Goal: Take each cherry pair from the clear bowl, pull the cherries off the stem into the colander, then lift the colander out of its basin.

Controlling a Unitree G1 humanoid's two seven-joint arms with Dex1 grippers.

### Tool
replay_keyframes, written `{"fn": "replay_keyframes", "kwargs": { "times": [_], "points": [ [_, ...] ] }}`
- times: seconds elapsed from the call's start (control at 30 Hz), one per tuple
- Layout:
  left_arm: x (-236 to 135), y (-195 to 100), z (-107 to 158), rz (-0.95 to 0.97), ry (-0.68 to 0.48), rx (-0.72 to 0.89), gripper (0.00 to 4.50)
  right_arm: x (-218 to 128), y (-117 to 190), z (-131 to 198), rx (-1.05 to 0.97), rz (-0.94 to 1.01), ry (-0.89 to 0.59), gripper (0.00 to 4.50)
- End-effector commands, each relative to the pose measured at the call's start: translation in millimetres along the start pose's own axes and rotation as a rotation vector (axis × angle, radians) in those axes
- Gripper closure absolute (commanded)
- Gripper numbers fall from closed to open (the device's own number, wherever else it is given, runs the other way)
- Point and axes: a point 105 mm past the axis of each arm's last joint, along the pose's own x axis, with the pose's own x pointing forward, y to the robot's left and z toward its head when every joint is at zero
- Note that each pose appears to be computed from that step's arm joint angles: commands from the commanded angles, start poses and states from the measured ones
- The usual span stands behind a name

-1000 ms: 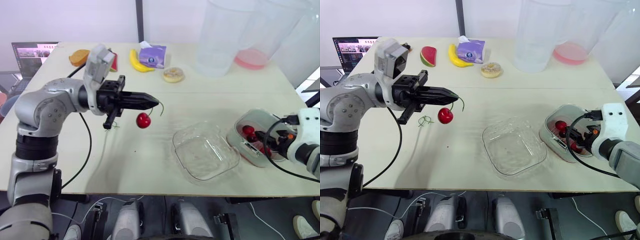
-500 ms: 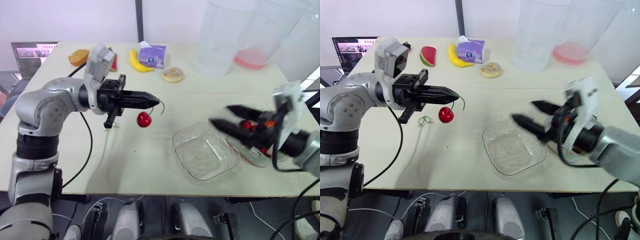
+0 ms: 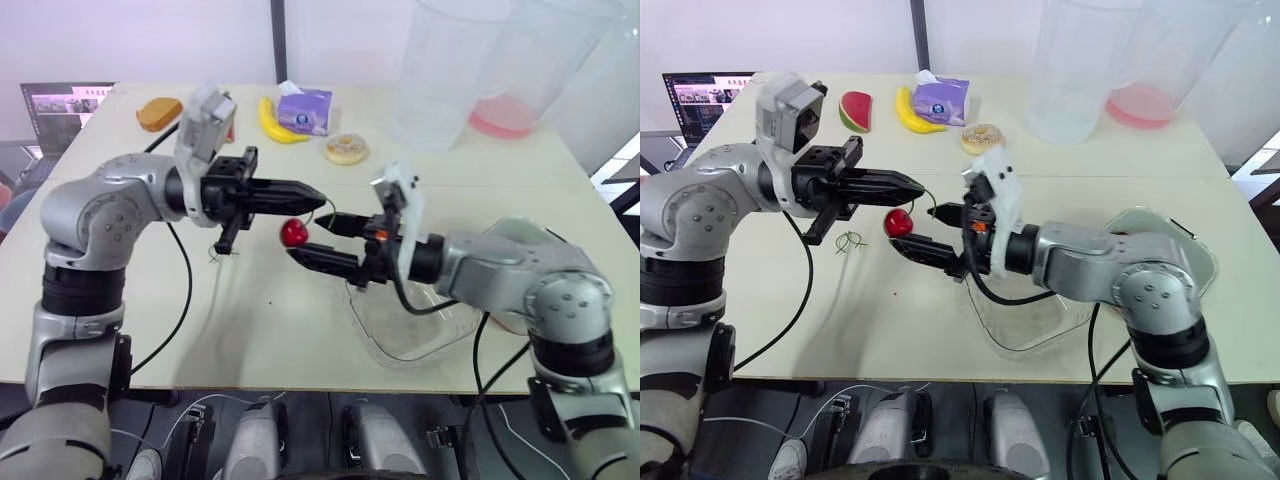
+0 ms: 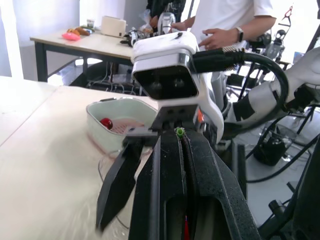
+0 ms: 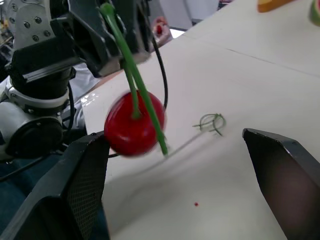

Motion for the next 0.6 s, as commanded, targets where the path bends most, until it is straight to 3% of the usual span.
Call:
{"fn": "replay_keyframes", "kwargs": {
  "times": [0.03, 0.27, 0.37, 0.53, 0.6],
  "points": [
    [1.1, -3.6, 11.0, -0.008, -0.006, 0.059, 4.50, 3.3, 4.4, 10.8, -0.019, 0.030, -0.041, 0.06],
    [1.1, -3.2, 10.8, 0.000, -0.009, 0.060, 4.50, 5.3, 9.1, 12.3, -0.019, 0.062, -0.046, 0.06],
    [1.1, -2.9, 10.8, 0.003, -0.010, 0.060, 4.50, 5.2, 9.9, 12.4, -0.019, 0.066, -0.046, 1.27],
    [1.9, -2.8, 11.0, 0.002, -0.012, 0.062, 4.50, 4.5, 8.3, 10.8, -0.019, 0.057, -0.040, 3.69],
    [2.4, -2.9, 11.1, 0.002, -0.013, 0.062, 4.50, 3.8, 7.7, 9.5, -0.022, 0.051, -0.035, 3.82]
  ]
}}
